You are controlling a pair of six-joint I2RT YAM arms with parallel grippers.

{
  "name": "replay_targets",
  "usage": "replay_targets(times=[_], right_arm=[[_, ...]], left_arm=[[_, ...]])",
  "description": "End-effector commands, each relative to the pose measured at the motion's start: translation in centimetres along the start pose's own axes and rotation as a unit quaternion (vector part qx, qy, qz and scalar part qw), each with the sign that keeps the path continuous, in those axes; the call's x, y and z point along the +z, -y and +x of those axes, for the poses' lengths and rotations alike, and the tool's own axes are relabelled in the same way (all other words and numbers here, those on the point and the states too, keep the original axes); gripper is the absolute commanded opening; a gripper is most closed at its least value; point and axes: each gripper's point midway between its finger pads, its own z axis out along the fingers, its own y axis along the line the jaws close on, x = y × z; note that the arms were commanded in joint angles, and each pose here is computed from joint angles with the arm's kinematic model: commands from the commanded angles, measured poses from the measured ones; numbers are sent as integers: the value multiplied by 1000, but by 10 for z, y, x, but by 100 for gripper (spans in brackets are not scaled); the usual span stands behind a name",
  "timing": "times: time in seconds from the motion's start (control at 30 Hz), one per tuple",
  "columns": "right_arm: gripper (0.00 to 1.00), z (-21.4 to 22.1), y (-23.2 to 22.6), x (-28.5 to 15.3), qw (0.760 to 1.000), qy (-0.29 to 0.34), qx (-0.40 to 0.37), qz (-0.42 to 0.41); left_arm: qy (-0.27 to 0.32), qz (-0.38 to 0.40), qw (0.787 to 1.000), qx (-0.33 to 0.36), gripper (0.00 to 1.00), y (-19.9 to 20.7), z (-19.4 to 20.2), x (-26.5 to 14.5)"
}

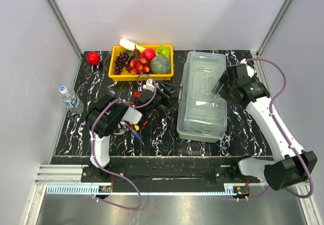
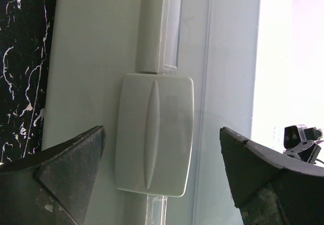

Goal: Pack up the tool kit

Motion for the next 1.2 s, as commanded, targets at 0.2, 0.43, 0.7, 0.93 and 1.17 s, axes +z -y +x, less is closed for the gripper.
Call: replay_targets(times=[0.2, 0.43, 0.7, 0.93, 1.17], right_arm=[[87, -29, -16, -18, 999, 50, -6, -19], [89, -71, -50, -41, 986, 114, -81, -86], [85, -44, -112, -41, 950, 46, -173, -255], [81, -13, -99, -9, 958, 1, -200, -206], [76, -17, -61, 23, 974, 15, -217, -68]], left_arm=[[-18, 90, 991, -93, 99, 44, 6, -12], [-38, 103, 993, -48, 99, 46, 14, -5], [-84, 129, 988, -12, 93, 31, 23, -1], [-90, 145, 985, 21, 91, 41, 22, -2], [-100, 166, 980, 37, 86, 51, 23, -3]])
